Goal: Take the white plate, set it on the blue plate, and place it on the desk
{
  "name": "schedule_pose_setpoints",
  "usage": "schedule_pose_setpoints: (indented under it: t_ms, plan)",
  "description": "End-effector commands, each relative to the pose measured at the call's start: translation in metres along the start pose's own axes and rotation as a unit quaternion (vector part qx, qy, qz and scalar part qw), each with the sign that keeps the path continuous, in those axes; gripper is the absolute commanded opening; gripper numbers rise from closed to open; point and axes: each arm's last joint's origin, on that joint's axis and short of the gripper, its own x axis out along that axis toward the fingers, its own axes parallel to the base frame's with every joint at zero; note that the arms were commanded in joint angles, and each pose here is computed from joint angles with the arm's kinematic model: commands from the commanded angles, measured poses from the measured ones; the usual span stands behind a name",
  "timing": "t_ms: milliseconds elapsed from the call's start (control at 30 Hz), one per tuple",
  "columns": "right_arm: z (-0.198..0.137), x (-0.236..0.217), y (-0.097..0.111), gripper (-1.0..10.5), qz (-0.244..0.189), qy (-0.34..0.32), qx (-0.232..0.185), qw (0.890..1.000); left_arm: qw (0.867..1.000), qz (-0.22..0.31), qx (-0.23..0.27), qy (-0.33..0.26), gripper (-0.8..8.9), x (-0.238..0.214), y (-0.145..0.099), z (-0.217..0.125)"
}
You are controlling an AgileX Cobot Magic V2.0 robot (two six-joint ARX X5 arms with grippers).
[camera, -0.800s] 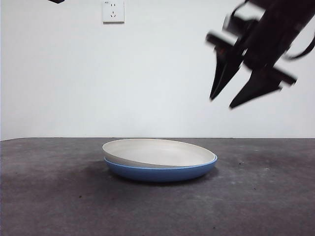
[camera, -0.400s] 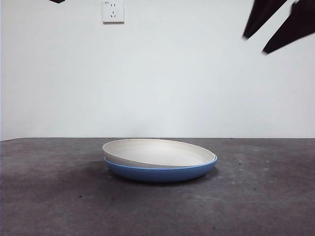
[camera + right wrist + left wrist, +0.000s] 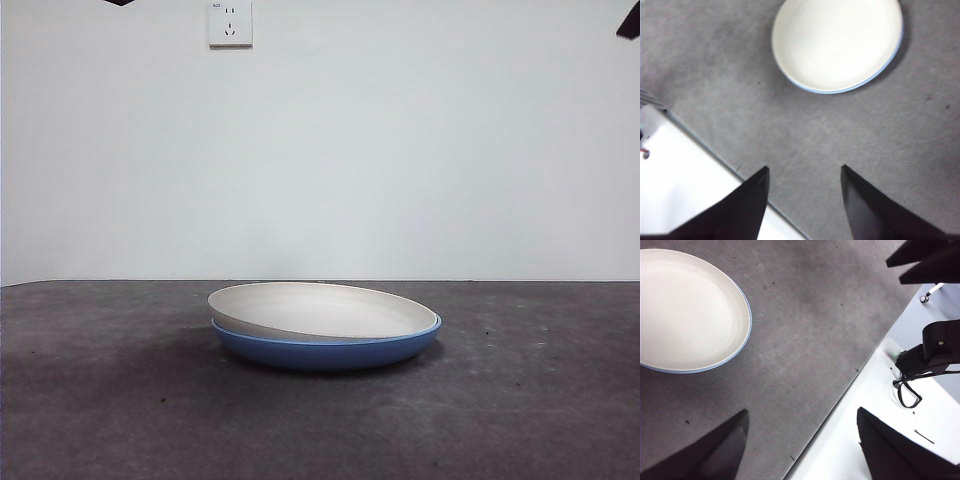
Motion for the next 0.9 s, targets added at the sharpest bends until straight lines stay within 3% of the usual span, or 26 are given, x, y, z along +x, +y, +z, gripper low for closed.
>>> schedule_pose_setpoints:
  t_ms: [33,500,600,700,900]
  plan:
    - [0.0030,-0.0040,0.0043,2.3,0.012,-0.011,-0.018,1.000,1.000,-0.003,0.008,-0.003,3.43,0.0010,-0.0007,0.0028]
    - [0.0028,-0.0043,0.0044,2.3,0.012,-0.011,-0.018,1.000,1.000,-0.003,0.008,-0.003,3.33,0.0010,-0.0007,0.0028]
    - [0.0027,-0.0043,0.0044,1.9,0.012,-0.011,-0.020,1.000,1.000,-0.003,0.008,-0.003,1.91,0.0010,-0.0007,0.0027]
    - [0.0027,-0.0043,0.0045,0.2,0.014,-0.011,-0.033,0.999,1.000,-0.003,0.008,-0.003,0.01,0.0010,-0.0007,0.0028]
    - [0.0037,-0.0043,0.0046,0.1,0.015,-0.015,-0.046,0.999,1.000,-0.003,0.008,-0.004,0.09,0.0010,-0.0007,0.0029]
